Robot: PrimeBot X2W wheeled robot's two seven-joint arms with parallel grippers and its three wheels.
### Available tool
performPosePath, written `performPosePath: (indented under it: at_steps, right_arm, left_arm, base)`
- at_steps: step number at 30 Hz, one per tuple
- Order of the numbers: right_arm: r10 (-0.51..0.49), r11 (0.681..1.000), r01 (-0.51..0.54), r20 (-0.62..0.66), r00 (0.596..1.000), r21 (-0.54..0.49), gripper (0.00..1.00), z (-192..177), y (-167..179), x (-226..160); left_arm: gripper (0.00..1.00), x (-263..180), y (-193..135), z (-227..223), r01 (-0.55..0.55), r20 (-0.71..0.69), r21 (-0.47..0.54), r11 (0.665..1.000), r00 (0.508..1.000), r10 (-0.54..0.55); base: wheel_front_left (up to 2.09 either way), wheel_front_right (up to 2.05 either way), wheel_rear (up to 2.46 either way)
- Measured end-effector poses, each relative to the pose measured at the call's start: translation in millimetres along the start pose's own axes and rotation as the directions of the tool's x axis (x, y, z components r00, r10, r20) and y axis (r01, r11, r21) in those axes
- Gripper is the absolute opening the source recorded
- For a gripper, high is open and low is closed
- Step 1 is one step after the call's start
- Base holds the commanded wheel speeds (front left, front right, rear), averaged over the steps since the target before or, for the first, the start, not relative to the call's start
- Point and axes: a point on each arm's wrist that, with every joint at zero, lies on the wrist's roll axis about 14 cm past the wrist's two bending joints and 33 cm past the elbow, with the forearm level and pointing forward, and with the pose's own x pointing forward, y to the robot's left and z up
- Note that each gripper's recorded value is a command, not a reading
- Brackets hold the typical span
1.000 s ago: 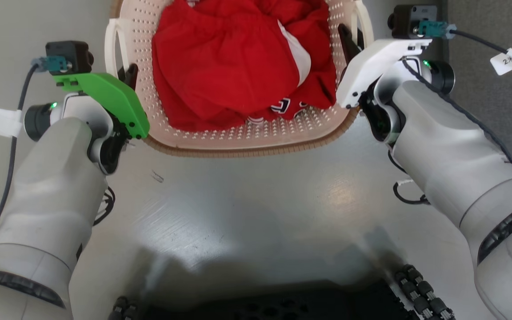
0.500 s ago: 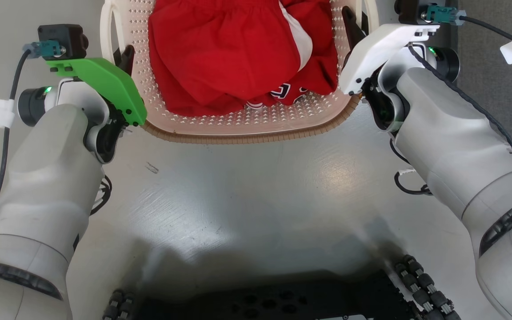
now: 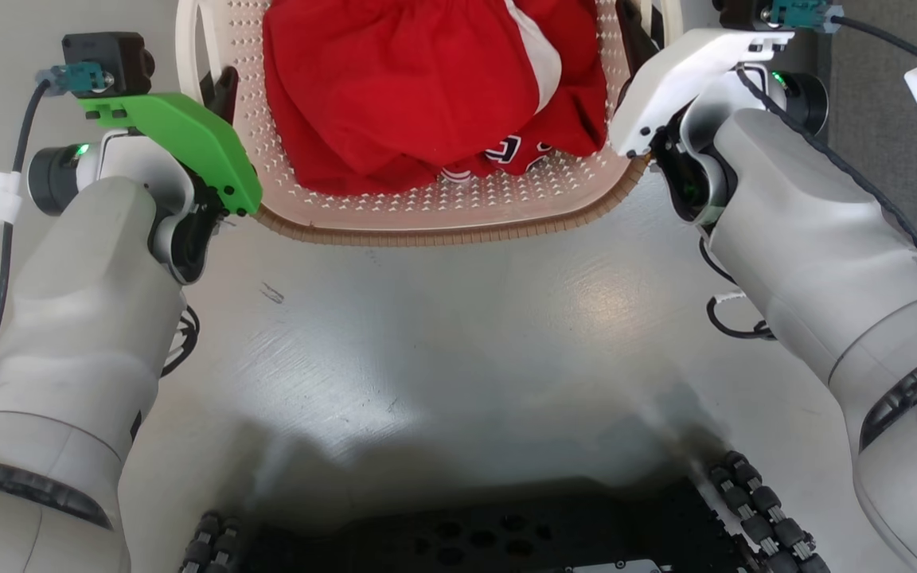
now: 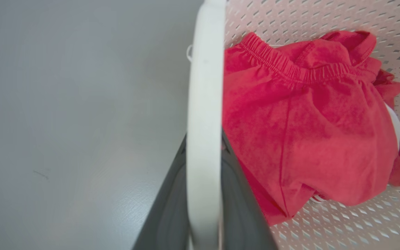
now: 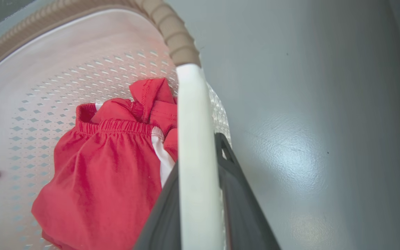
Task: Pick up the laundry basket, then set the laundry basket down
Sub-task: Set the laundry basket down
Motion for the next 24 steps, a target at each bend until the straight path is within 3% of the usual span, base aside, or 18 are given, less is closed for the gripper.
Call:
performPosePath:
  at_steps: [24]
  right_arm:
    - [-0.012, 1.0, 0.012, 0.0, 1.0, 0.025, 0.0, -5.2, -8.3, 13.0]
  left_arm:
    - [0.0, 14.3, 4.6, -4.4, 0.005, -0.003, 0.0, 1.0, 1.0, -0.005]
  base:
    - [0.0, 0.0, 0.0]
